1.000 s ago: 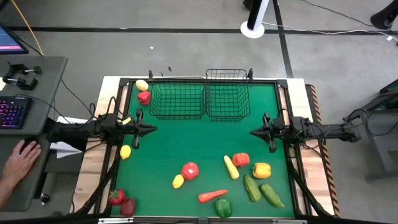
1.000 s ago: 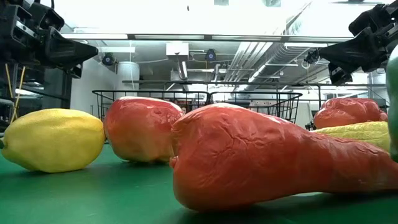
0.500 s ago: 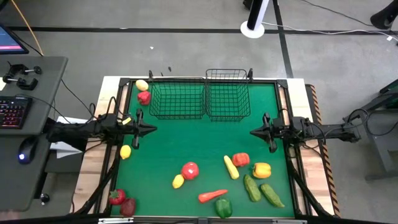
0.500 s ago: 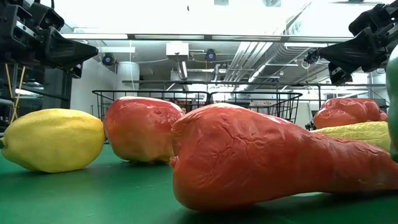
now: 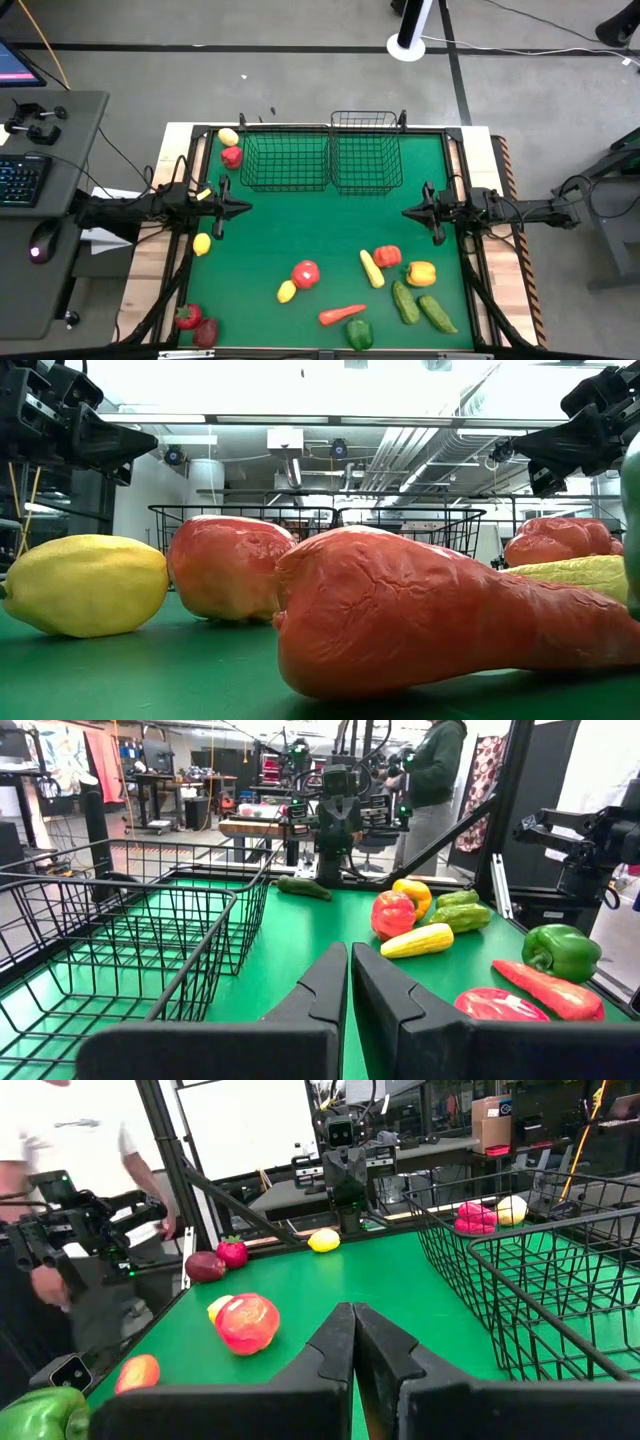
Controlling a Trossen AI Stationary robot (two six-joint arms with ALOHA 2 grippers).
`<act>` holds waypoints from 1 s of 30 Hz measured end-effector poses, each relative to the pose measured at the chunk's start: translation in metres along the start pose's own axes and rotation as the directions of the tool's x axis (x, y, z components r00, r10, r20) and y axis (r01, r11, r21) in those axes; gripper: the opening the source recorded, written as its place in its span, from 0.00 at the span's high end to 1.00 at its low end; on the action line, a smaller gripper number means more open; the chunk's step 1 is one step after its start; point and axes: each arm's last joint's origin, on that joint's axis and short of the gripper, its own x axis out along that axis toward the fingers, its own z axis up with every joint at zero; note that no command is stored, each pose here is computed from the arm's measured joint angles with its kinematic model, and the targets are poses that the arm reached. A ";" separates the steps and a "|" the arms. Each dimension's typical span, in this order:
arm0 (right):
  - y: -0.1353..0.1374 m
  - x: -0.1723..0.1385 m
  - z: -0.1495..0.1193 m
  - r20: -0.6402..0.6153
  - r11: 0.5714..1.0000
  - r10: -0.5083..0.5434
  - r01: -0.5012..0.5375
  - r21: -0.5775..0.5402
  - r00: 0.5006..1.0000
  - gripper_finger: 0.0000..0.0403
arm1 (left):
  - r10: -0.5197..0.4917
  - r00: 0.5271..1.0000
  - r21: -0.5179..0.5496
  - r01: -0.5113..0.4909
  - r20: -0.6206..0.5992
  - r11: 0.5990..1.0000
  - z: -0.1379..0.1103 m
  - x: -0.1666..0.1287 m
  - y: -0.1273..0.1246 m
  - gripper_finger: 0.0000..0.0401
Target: Sort produce into baskets
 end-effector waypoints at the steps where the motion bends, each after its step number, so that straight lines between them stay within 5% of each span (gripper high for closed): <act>1: 0.000 0.000 0.000 0.000 1.000 0.000 0.000 0.000 1.000 1.00 | -0.001 1.000 0.000 0.001 -0.001 1.000 0.000 0.000 0.000 0.98; 25: 0.000 0.000 0.000 0.000 1.000 0.000 0.000 0.000 1.000 1.00 | -0.002 0.999 0.000 0.002 0.038 1.000 0.004 0.000 0.000 0.98; 27: 0.000 0.000 0.000 0.000 1.000 0.000 0.000 0.000 1.000 1.00 | -0.007 0.993 -0.061 0.014 0.114 0.998 0.011 -0.001 -0.001 0.98; 30: 0.000 0.000 0.000 0.000 1.000 0.000 0.000 0.000 1.000 1.00 | 0.002 0.958 -0.311 0.092 0.288 0.946 0.028 -0.004 -0.001 0.98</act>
